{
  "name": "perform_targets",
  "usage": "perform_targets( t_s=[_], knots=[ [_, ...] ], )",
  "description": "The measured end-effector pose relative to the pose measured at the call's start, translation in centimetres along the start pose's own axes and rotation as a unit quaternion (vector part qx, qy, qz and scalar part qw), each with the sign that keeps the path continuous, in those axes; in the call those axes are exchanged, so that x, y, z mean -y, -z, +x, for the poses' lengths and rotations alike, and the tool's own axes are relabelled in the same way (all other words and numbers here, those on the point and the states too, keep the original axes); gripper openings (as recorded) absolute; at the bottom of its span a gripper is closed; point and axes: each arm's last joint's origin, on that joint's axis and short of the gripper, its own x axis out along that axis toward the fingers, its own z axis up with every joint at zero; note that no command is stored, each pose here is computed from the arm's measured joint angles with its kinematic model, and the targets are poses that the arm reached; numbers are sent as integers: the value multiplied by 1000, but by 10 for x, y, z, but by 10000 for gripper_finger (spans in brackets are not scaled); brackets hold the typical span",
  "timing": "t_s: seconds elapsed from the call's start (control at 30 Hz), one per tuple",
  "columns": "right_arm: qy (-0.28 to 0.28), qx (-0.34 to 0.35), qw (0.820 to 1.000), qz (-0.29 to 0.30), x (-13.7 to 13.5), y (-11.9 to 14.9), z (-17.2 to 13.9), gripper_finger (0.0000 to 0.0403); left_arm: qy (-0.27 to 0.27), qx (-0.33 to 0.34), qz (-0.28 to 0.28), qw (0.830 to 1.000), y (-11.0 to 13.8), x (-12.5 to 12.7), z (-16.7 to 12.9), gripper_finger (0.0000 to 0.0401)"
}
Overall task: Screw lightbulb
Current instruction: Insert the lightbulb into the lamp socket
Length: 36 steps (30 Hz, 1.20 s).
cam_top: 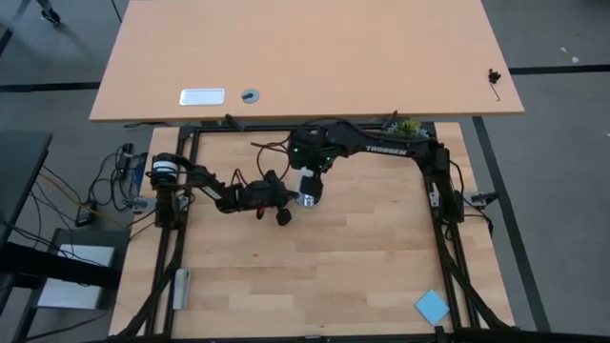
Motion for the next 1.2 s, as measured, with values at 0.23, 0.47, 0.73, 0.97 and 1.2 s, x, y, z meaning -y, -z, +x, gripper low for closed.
perform_targets(
  t_s=[0.23,0.47,0.73,0.97,1.2],
  knots=[
    [16,17,997,-76,2,-4,-4,319,0,-1,0,1000,0,0,0,0],
    [0,55,996,-71,19,-11,-4,316,1,-1,0,1000,0,0,0,0],
    [-53,38,998,-5,40,-5,9,314,1,-1,0,1000,0,0,0,0],
    [-78,37,996,-15,33,-4,12,290,1,-1,0,1000,0,0,0,0],
    [-78,-2,997,-24,16,2,12,256,1,-1,0,1000,0,0,0,0]
  ],
)
